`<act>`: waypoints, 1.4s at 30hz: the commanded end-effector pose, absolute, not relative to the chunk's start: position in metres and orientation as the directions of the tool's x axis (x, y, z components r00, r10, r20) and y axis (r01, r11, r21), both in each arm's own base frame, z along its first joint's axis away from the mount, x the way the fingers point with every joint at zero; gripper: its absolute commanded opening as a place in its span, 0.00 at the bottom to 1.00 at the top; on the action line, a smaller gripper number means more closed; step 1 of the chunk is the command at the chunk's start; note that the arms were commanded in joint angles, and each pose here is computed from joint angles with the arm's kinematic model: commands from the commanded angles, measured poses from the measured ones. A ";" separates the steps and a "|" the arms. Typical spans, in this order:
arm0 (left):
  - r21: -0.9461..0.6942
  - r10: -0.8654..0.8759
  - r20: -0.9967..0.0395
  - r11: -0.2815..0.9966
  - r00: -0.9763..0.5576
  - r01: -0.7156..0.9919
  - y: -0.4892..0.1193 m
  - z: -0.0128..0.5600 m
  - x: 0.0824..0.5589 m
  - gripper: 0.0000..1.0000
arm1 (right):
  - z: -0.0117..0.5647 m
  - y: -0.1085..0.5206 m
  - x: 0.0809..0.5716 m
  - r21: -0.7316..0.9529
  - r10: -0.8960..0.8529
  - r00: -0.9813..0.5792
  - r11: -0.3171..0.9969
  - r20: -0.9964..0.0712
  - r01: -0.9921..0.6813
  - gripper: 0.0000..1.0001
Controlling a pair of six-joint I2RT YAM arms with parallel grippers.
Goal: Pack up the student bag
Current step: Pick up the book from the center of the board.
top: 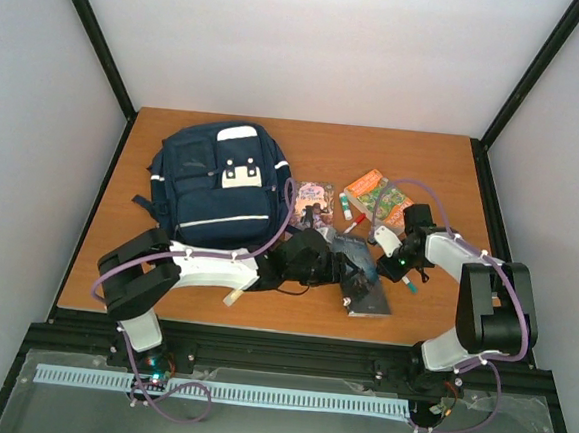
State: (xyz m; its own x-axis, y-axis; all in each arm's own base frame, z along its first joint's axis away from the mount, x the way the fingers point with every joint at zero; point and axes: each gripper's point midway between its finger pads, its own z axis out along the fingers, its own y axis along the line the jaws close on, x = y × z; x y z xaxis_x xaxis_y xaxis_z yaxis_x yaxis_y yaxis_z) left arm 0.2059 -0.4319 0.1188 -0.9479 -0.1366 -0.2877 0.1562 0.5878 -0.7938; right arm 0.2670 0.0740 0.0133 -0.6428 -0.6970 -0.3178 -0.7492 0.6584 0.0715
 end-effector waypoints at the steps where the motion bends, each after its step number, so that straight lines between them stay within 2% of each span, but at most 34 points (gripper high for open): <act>1: -0.820 -0.191 -0.272 0.558 -0.943 0.124 -0.442 0.132 0.211 0.63 | -0.010 0.074 0.222 0.196 -0.705 -0.681 0.652 -0.197 -0.732 0.29; 11: -0.808 -0.173 -0.264 0.577 -0.949 0.119 -0.442 0.123 0.209 0.50 | -0.009 0.075 0.221 0.199 -0.702 -0.684 0.654 -0.200 -0.730 0.30; 22: -0.798 -0.156 -0.244 0.593 -0.957 0.106 -0.444 0.107 0.208 0.26 | -0.004 0.077 0.223 0.197 -0.691 -0.688 0.660 -0.219 -0.725 0.31; 27: -0.777 -0.168 -0.287 0.616 -0.943 0.127 -0.434 0.113 0.211 0.02 | -0.002 0.074 0.225 0.180 -0.685 -0.696 0.673 -0.215 -0.717 0.32; 31: -0.757 -0.151 -0.360 0.625 -0.920 0.193 -0.425 0.131 0.212 0.01 | 0.017 0.064 0.234 0.098 -0.683 -0.695 0.693 -0.226 -0.714 0.33; 35: -0.727 -0.117 -0.458 0.620 -0.881 0.296 -0.416 0.161 0.212 0.01 | 0.059 0.071 0.243 0.079 -0.664 -0.680 0.695 -0.312 -0.715 0.35; 39: -0.685 -0.086 -0.553 0.614 -0.829 0.393 -0.401 0.196 0.210 0.01 | 0.102 0.078 0.251 0.064 -0.638 -0.662 0.699 -0.394 -0.712 0.41; 42: -0.652 -0.082 -0.602 0.624 -0.795 0.430 -0.382 0.220 0.215 0.01 | 0.131 0.083 0.257 0.046 -0.615 -0.642 0.705 -0.458 -0.708 0.49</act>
